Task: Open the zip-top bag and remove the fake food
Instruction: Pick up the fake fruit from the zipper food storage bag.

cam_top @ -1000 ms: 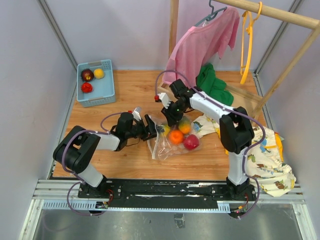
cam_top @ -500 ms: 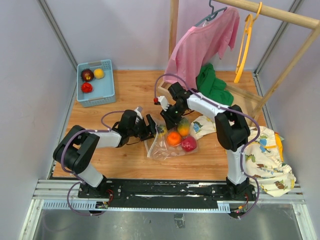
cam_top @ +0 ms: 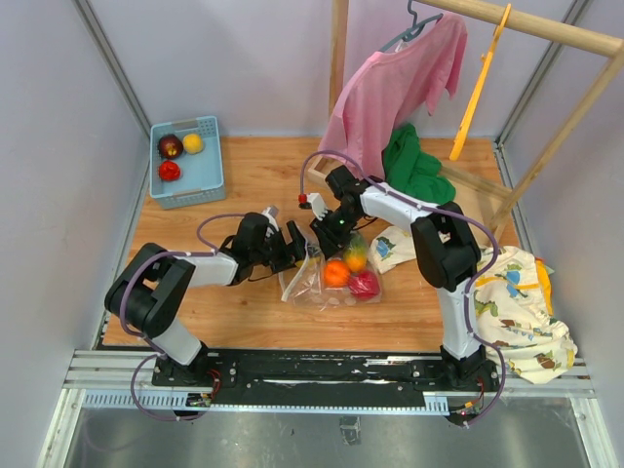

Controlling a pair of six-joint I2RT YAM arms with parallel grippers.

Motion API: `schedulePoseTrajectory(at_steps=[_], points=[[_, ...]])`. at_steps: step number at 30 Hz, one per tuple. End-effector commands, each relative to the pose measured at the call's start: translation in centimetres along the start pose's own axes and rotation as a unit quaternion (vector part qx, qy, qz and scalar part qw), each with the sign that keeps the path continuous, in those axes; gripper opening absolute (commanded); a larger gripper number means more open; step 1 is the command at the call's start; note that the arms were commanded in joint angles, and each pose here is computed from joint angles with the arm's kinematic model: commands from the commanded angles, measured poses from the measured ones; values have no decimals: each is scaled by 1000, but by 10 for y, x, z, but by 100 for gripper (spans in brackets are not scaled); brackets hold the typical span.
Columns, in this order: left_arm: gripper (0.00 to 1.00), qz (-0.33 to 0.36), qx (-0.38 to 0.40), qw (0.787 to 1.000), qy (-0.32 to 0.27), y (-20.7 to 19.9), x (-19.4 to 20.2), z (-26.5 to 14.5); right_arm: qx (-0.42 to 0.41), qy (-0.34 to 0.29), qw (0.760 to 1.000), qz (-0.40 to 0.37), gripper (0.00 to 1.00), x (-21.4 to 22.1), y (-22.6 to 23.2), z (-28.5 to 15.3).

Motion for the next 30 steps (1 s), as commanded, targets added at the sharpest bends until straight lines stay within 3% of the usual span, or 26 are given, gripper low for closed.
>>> schedulePoseTrajectory(at_steps=[1,5,8,11,15,20,30], points=[[92,4,-10,1000,-16,2,-5,10,-28,-1,1000,8,26,-4,8,10],[83,-1,-20,1000,-11,8,-3,13,-23,4,1000,10,27,-2,6,11],[61,4,-22,1000,-8,10,-2,11,-11,11,1000,14,27,1,3,8],[46,13,-21,1000,-7,7,-1,6,6,20,1000,19,27,5,-1,5],[39,25,-13,1000,-3,0,0,-3,35,34,998,25,25,11,-8,0],[38,33,-18,999,20,-1,6,-14,73,55,995,37,20,19,-18,-5],[36,38,-56,997,26,3,15,-42,92,61,993,44,20,25,-24,-14]])
Point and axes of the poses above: each gripper's point midway between its finger pads, its own z axis out along the fingers, its own y axis along the line the jaws close on, x = y × z, the point moved 7 cm from there along -z, back along the fingers, and after that the axes turned 14 degrees about -z, right-handed, at the moved point
